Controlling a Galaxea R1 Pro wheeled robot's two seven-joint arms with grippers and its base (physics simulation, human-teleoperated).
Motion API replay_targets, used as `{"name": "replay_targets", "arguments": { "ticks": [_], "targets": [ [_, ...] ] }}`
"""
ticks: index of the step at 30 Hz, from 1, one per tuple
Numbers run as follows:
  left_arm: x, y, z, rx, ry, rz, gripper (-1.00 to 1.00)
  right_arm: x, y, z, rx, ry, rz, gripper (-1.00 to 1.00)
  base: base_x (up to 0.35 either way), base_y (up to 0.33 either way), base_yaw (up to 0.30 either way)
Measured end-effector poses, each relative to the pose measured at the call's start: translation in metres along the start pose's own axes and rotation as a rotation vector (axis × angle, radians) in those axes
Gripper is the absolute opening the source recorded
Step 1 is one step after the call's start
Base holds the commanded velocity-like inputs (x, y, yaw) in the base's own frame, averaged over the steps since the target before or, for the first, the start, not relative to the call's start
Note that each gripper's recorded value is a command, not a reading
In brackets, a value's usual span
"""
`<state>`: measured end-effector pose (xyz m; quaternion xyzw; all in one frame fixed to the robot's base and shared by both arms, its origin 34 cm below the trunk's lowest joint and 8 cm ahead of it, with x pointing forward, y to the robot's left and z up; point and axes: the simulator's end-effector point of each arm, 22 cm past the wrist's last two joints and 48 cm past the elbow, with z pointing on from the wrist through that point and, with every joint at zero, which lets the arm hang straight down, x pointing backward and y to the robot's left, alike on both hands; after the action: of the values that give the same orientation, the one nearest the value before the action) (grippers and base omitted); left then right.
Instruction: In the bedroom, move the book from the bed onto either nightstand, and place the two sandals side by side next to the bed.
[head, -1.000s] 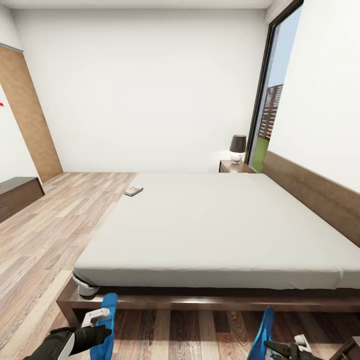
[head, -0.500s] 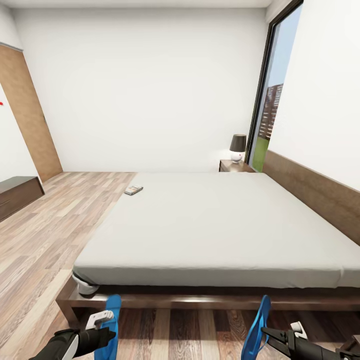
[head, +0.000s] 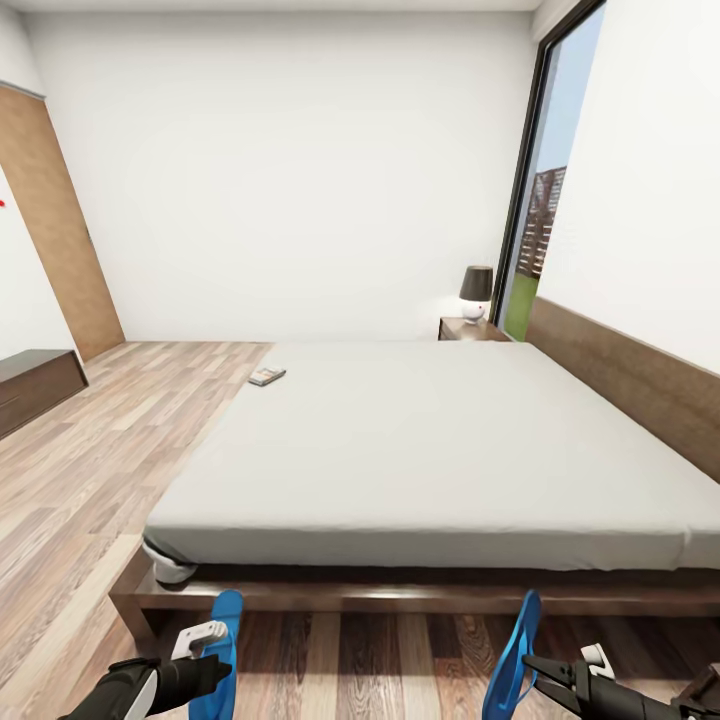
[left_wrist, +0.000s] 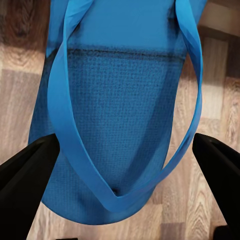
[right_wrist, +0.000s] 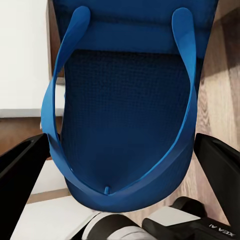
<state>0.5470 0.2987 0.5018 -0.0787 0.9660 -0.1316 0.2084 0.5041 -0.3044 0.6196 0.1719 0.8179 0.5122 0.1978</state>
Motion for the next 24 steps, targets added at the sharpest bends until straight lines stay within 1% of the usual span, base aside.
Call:
{"name": "replay_targets", "arguments": {
  "ticks": [24],
  "targets": [
    [0.023, 0.013, 0.039, 0.003, -0.001, 0.001, -1.0, 0.013, -0.044, 0.016, 0.001, 0.001, 0.005, -1.0, 0.0, 0.0, 0.0]
  ]
}}
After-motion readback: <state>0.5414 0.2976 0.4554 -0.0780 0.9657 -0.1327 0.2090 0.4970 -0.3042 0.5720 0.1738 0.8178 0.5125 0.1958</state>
